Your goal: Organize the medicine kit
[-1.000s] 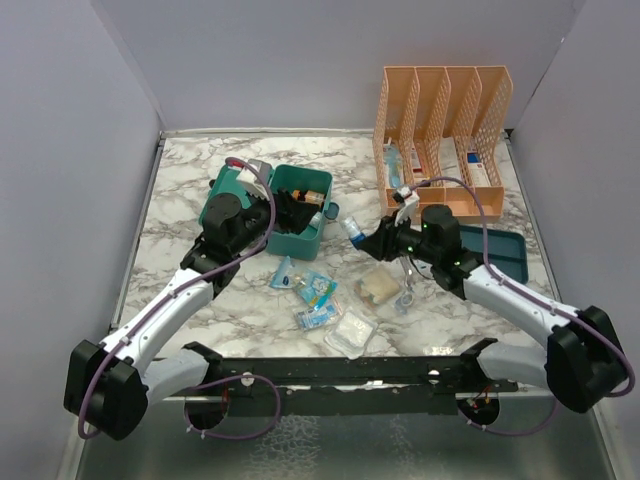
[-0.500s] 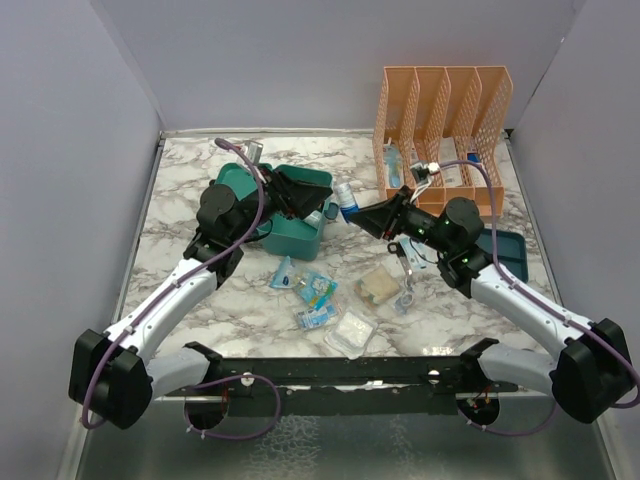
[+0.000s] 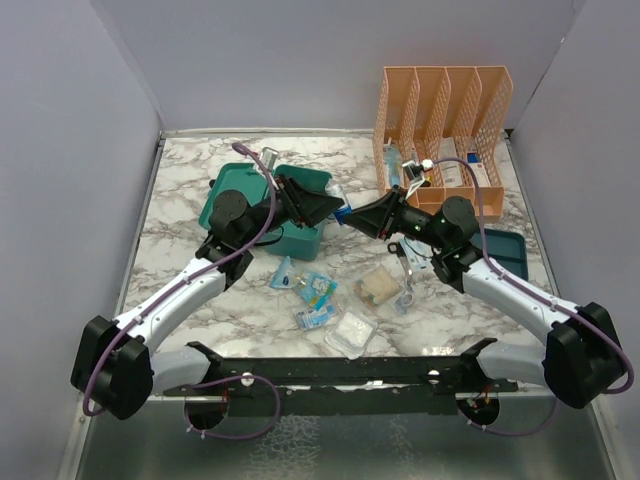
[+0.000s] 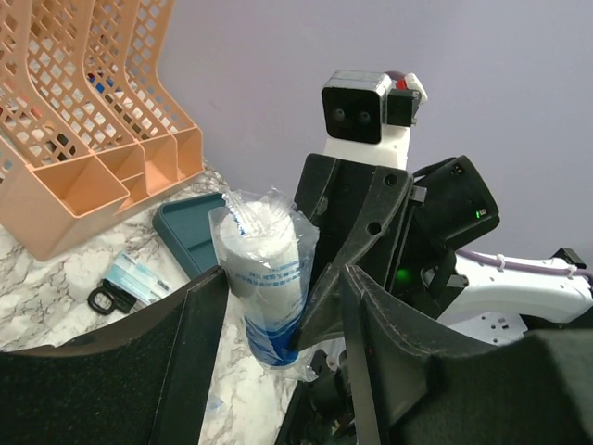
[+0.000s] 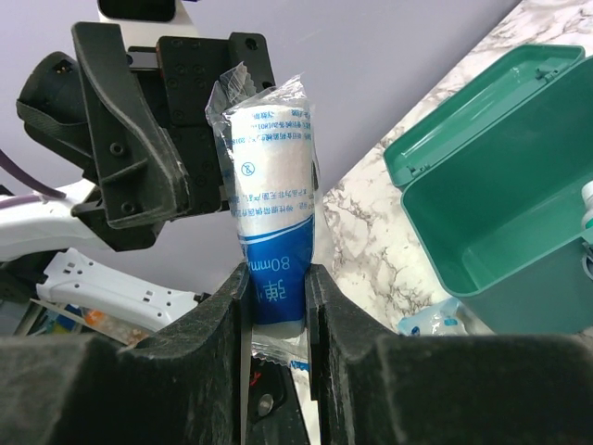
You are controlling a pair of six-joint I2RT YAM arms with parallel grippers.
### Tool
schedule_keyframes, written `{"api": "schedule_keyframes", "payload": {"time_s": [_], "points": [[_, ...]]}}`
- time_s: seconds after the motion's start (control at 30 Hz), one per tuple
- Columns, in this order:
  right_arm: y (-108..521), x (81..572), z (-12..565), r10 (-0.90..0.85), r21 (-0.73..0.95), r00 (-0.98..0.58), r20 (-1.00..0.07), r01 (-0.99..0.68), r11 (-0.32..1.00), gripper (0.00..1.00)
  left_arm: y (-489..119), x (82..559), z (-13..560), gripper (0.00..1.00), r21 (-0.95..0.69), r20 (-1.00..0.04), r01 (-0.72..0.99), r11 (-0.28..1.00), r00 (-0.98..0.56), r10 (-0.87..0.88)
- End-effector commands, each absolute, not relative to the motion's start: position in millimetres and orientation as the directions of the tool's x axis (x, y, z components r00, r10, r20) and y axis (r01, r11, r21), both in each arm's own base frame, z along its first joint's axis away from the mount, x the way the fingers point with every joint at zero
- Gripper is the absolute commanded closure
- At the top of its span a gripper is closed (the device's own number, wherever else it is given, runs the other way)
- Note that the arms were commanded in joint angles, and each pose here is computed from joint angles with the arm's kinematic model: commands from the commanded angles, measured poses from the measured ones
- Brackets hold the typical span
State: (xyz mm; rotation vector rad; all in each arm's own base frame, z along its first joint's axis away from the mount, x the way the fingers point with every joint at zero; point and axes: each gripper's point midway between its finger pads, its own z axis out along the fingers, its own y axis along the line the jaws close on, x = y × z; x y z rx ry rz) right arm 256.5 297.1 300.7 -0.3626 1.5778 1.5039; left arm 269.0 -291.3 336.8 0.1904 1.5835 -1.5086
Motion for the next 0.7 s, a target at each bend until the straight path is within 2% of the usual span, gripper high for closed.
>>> {"api": "schedule_keyframes", "payload": {"time_s": [0.0,0.27,0.4,0.67], "points": [[301.4,250.5,315.8,0.359,0.621,-0.540,-0.761,-0.766,0.164,0.82,-296.8,266.9,332.6,0.47,-0.729,-0.661,0.648,0.219,-0.585,-0.470],[301.9,253.6,313.4,0.361,0.627,-0.543,-0.758,-0.759,0.174,0.81,-301.2,268.5,313.4,0.51,-0.748,-0.649,0.616,0.247,-0.600,-0.467],[302.3,254.1,308.8,0.348,0.627,-0.546,-0.762,-0.757,0.184,0.79,-297.0,272.9,311.9,0.60,-0.746,-0.651,0.608,0.272,-0.579,-0.491],[295.4,257.1,290.1,0.279,0.605,-0.539,-0.795,-0.739,0.295,0.54,-293.0,277.8,313.6,0.69,-0.683,-0.717,0.651,0.331,-0.512,-0.473]]}}
